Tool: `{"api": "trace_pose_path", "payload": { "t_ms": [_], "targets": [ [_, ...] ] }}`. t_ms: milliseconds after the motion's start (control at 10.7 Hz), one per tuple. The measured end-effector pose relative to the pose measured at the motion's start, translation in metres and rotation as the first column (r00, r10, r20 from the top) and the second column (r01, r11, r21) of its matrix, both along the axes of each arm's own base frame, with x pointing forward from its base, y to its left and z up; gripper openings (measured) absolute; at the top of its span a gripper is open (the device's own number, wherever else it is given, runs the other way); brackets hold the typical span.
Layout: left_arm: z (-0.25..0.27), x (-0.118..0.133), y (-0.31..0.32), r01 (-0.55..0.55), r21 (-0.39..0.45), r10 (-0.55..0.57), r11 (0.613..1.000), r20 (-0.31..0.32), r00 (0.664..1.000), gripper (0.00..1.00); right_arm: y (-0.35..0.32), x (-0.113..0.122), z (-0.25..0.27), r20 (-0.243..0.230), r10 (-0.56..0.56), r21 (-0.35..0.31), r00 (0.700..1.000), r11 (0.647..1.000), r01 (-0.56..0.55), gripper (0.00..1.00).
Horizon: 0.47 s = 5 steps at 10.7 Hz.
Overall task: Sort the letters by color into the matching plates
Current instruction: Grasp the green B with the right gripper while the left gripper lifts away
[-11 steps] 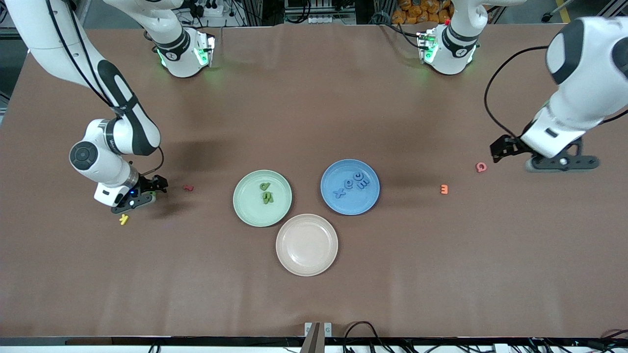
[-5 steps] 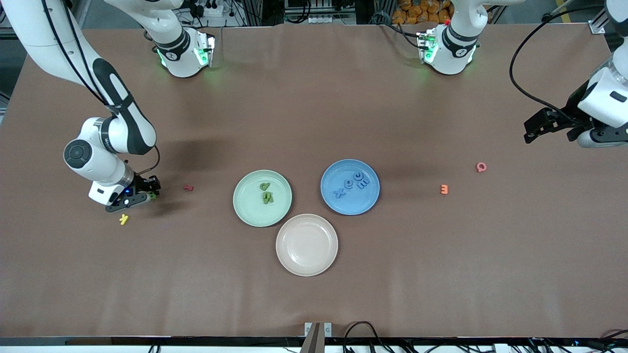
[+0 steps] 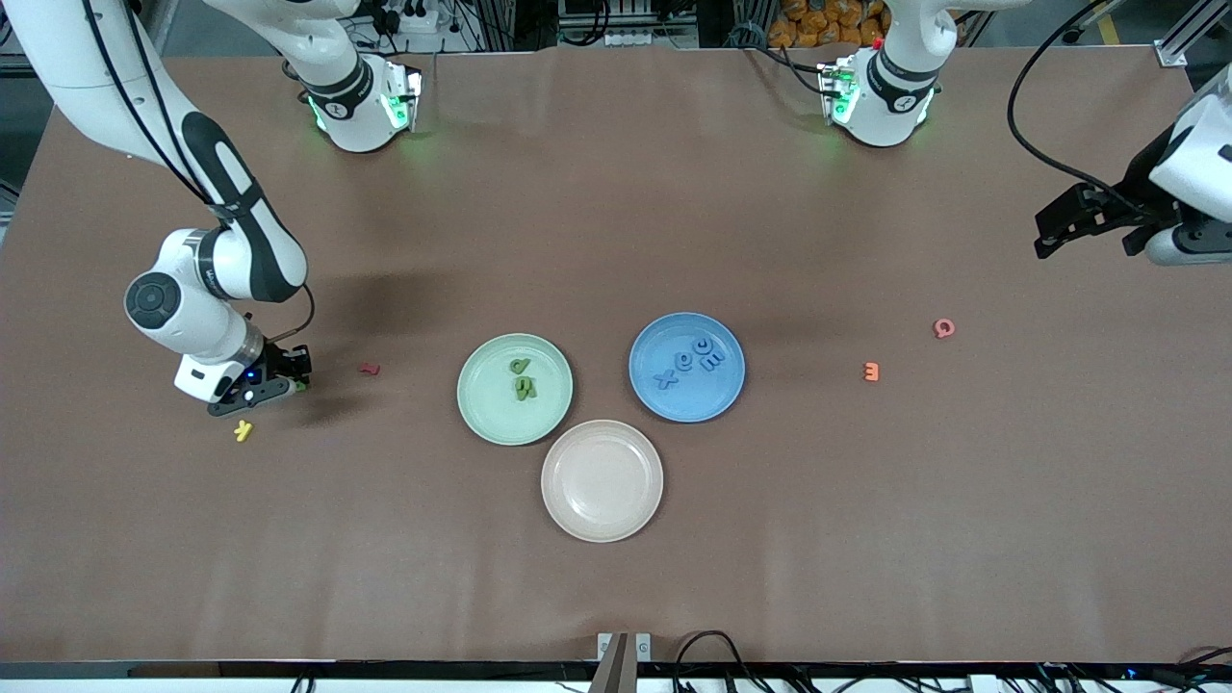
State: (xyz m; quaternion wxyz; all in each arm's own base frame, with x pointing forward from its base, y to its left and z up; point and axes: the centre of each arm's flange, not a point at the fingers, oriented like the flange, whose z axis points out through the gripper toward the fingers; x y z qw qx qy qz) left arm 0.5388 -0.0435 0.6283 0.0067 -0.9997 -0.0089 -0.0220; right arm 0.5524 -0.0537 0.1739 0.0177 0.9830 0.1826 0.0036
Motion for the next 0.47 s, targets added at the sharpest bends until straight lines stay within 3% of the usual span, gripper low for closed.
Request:
{"api": "trace_pose_path", "payload": {
  "t_ms": [93, 466],
  "targets": [
    [0.0050, -0.0002, -0.0004, -0.002, -0.017, 0.002, 1.000, 0.005, 1.000, 1.00, 0.0006, 0.0002, 0.0007, 0.001, 0.001, 0.000, 1.000, 1.000, -0.001, 0.32],
    [0.0056, 0.0021, 0.0027, -0.008, -0.038, 0.008, 0.999, 0.008, 1.000, 1.00, 0.0011, 0.0000, 0.0010, 0.002, 0.002, 0.001, 1.000, 1.000, -0.002, 0.28]
  ]
}}
